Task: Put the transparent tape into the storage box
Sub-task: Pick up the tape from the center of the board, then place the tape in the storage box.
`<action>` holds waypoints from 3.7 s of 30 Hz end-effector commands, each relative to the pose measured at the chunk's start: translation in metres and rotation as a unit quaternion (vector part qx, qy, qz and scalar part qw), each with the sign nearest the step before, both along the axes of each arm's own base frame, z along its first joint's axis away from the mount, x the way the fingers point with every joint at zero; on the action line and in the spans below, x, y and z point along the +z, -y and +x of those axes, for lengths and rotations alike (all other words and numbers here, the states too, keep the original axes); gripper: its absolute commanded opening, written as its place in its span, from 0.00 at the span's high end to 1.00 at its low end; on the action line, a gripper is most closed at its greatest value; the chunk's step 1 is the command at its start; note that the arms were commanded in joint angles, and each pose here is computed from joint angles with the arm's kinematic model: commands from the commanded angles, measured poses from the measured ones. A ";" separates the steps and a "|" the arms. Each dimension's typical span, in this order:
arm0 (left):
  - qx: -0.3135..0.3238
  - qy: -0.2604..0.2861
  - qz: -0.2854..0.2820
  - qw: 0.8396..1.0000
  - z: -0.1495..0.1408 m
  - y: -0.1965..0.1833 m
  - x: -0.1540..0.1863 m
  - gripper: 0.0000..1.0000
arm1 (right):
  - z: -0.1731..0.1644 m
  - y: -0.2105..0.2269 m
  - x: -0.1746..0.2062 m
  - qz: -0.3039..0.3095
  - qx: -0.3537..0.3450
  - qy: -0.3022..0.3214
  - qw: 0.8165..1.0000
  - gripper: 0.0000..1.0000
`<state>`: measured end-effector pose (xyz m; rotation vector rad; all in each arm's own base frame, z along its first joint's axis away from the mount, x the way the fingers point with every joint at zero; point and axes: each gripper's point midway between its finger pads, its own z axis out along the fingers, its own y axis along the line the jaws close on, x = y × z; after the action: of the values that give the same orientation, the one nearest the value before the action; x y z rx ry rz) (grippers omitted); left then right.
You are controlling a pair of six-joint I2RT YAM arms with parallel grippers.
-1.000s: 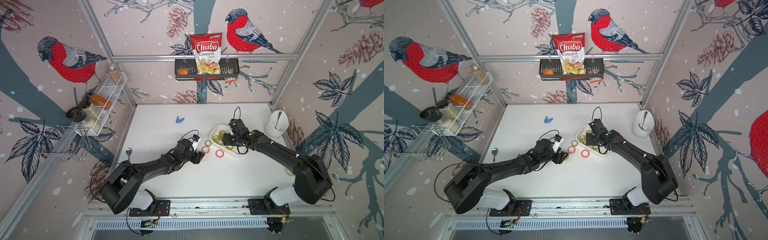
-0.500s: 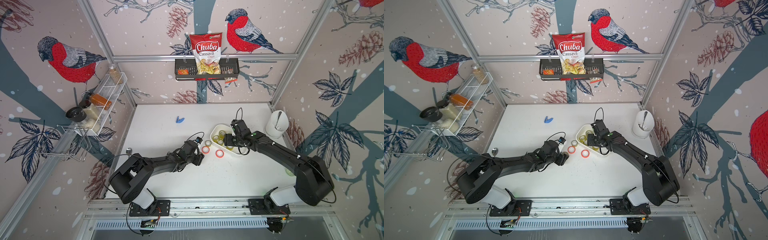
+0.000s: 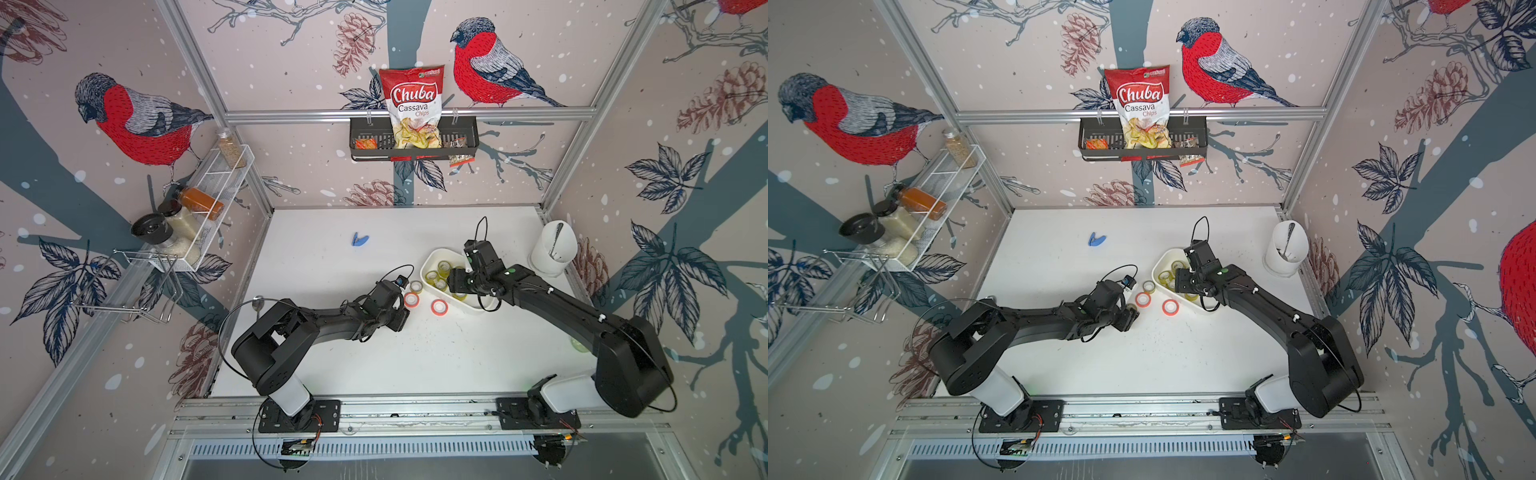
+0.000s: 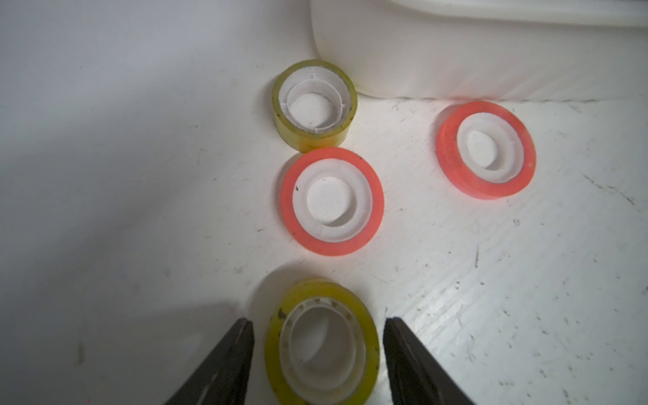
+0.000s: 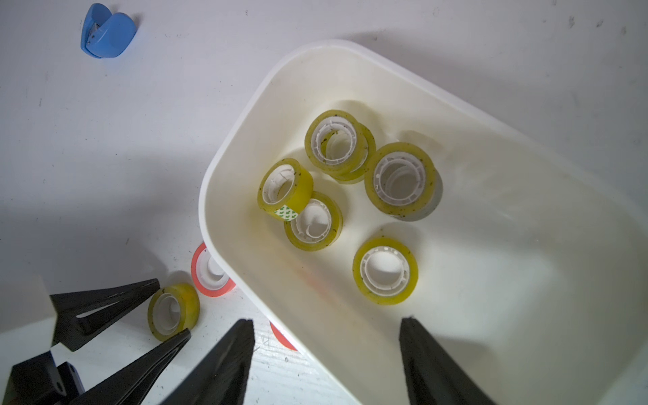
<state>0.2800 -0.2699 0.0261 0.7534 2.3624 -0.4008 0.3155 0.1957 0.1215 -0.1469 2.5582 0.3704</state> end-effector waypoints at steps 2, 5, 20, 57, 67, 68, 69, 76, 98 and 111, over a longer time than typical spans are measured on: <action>-0.001 -0.002 0.024 1.000 0.000 -0.002 -0.007 0.39 | 0.004 -0.004 0.006 0.013 0.009 0.014 1.000 0.29; 0.000 -0.001 0.031 1.000 0.001 -0.001 -0.007 0.42 | 0.004 -0.002 0.007 0.016 0.007 0.017 1.000 0.29; 0.027 0.021 0.025 0.999 0.008 -0.005 0.030 0.52 | 0.014 0.023 0.010 0.035 -0.018 0.042 0.998 0.29; -0.070 0.076 -0.107 0.989 0.086 0.142 0.116 0.49 | 0.015 0.083 0.022 0.088 -0.111 0.088 0.986 0.28; -0.090 0.048 -0.094 0.990 0.078 0.175 0.081 0.49 | 0.015 0.086 0.023 0.101 -0.113 0.089 0.984 0.28; -0.090 0.043 -0.093 0.991 0.076 0.176 0.077 0.49 | 0.014 0.086 0.023 0.101 -0.113 0.087 0.985 0.28; -0.089 0.041 -0.092 0.991 0.075 0.176 0.073 0.49 | 0.015 0.086 0.023 0.102 -0.113 0.087 0.984 0.28; -0.093 0.025 -0.084 0.992 0.070 0.181 0.055 0.49 | 0.014 0.087 0.025 0.106 -0.113 0.090 0.984 0.28; -0.089 0.007 -0.049 0.995 0.073 0.186 0.026 0.45 | 0.013 0.087 0.027 0.114 -0.110 0.090 0.983 0.28; -0.084 0.068 -0.102 0.989 0.068 0.181 0.105 0.38 | 0.012 0.088 0.029 0.115 -0.109 0.096 0.983 0.28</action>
<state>0.3482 -0.4502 0.1093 0.8747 2.1550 -0.6070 0.3249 0.1062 0.1448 0.1855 2.3193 0.5196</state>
